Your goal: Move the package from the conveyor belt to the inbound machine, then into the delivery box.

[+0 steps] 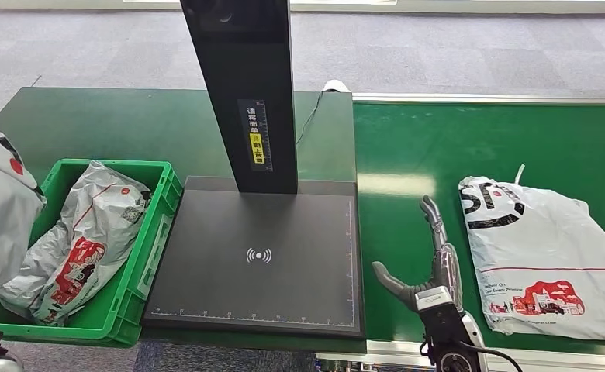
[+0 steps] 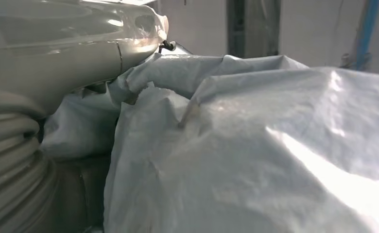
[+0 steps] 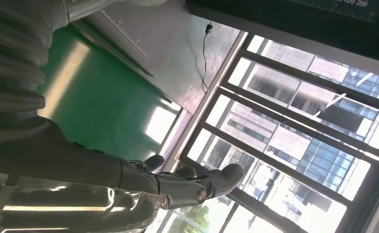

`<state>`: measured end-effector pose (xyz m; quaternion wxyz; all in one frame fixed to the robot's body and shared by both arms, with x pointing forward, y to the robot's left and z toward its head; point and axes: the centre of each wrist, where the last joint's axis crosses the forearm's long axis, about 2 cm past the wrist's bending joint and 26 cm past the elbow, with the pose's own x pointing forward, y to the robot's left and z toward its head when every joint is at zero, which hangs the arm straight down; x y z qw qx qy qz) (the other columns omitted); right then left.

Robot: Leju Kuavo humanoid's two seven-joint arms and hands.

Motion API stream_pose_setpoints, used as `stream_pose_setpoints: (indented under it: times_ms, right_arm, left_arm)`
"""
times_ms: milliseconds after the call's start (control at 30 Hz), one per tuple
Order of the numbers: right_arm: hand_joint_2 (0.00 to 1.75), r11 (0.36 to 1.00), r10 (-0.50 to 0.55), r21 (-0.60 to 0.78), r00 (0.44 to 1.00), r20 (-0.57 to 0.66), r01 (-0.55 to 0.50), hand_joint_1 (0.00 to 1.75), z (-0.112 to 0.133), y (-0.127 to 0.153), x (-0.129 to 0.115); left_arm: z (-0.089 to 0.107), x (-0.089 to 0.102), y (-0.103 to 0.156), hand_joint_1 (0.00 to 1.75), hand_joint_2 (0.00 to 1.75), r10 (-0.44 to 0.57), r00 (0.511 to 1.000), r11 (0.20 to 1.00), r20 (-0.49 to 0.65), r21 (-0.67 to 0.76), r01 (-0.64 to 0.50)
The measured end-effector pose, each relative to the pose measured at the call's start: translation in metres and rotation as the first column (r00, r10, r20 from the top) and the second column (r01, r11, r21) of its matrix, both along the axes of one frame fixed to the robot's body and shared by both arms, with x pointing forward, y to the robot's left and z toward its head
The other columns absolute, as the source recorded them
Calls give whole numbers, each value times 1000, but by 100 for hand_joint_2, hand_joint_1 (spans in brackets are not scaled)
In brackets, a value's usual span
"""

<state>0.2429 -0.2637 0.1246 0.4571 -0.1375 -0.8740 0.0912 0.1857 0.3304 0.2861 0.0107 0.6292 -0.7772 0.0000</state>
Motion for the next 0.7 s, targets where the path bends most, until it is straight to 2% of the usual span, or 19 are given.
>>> stream_pose_setpoints:
  times_ms: [100, 233, 333, 367, 433, 500, 600, 700]
  right_arm:
    - [175, 1000, -8, -2, 1000, 4, 8, 0, 0, -1, -4]
    - [175, 1000, -27, 5, 1000, 3, 27, 0, 0, -3, -11]
    - [175, 999, -37, 1, 999, 0, 37, 0, 0, -6, -17]
    - [175, 999, -38, -4, 999, -3, 38, 0, 0, -7, -18]
    - [175, 999, -34, -17, 999, -9, 34, 0, 2, -9, -21]
    - [175, 999, -32, -26, 999, -13, 31, 0, 4, -10, -24]
    - [175, 999, -36, -32, 999, -11, 35, 0, 6, -13, -26]
    - [175, 999, -39, -33, 999, -7, 39, 0, 8, -14, -27]
  left_arm:
    - [-9, 3, 4, 175, 175, 24, 999, 999, -41, -26, -25]
    - [-33, 12, 11, 175, 175, 44, 989, 996, -143, -75, -55]
    - [-57, 22, 13, 175, 175, 65, 950, 989, -307, -104, -101]
    - [-68, 27, 12, 175, 175, 74, 907, 984, -415, -116, -134]
    - [-93, 37, 9, 175, 175, 109, 750, 952, -653, -149, -268]
    - [-114, 44, 4, 175, 175, 122, 605, 892, -787, -180, -414]
    - [-135, 48, 0, 175, 175, 94, 535, 880, -840, -181, -439]
    - [-143, 50, -3, 175, 175, 88, 512, 909, -854, -142, -393]
